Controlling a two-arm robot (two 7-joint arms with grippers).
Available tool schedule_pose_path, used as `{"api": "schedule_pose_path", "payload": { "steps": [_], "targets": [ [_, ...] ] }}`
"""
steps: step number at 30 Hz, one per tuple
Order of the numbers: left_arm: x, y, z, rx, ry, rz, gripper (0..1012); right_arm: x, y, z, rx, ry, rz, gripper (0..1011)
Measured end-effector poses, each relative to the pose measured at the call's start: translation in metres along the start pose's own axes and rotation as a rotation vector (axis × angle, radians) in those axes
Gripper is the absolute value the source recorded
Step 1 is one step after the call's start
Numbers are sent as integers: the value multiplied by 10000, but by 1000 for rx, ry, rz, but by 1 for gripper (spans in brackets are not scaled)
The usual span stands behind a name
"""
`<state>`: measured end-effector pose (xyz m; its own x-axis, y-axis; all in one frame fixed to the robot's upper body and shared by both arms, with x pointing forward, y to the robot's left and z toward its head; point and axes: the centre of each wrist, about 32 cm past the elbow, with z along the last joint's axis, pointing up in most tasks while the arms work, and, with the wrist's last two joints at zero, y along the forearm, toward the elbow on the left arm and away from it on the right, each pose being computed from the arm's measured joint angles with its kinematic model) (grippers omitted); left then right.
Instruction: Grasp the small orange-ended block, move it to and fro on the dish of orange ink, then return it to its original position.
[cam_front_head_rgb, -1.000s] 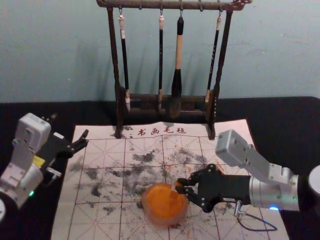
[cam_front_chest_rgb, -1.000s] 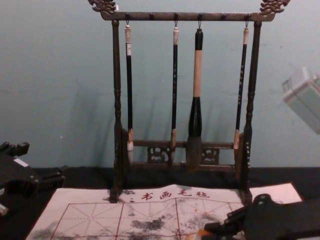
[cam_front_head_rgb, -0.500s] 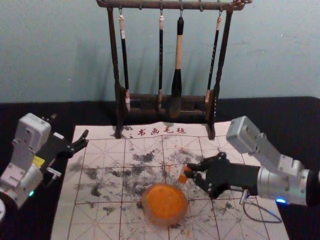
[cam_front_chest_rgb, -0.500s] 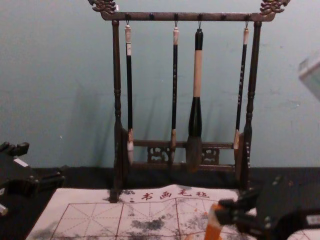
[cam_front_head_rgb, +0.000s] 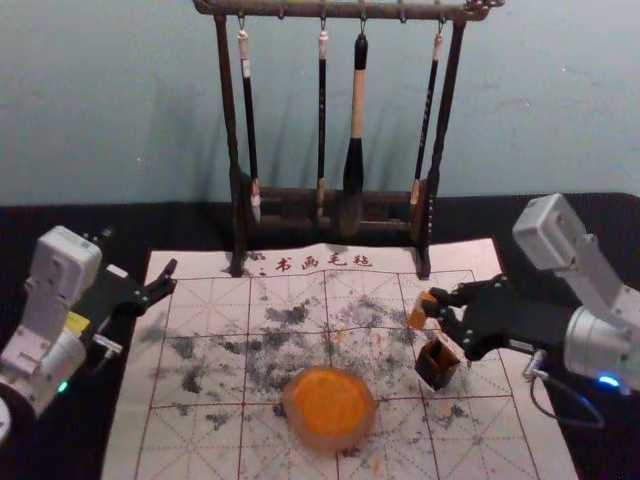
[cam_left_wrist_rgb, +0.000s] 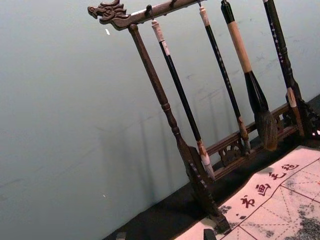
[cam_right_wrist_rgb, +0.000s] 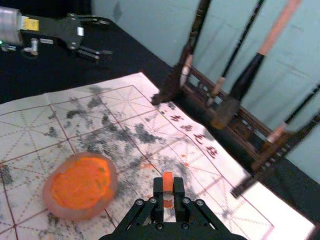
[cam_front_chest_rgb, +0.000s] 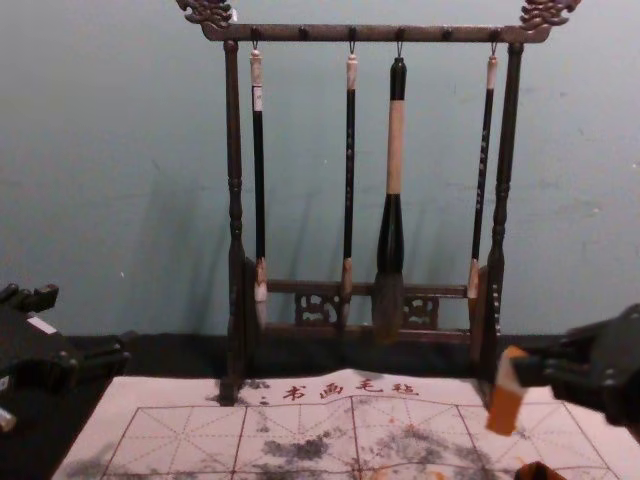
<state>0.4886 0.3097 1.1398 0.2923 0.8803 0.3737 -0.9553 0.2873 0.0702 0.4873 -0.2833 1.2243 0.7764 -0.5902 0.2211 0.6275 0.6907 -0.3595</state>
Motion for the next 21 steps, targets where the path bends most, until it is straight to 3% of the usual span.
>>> {"api": "schedule_pose_path", "payload": {
  "steps": [11, 21],
  "targets": [
    [0, 0, 0, 0, 0, 0, 1001, -1, -191, -50, -16, 39, -42, 80],
    [0, 0, 0, 0, 0, 0, 1001, -47, -246, -82, -22, 62, -33, 80]
  ]
}}
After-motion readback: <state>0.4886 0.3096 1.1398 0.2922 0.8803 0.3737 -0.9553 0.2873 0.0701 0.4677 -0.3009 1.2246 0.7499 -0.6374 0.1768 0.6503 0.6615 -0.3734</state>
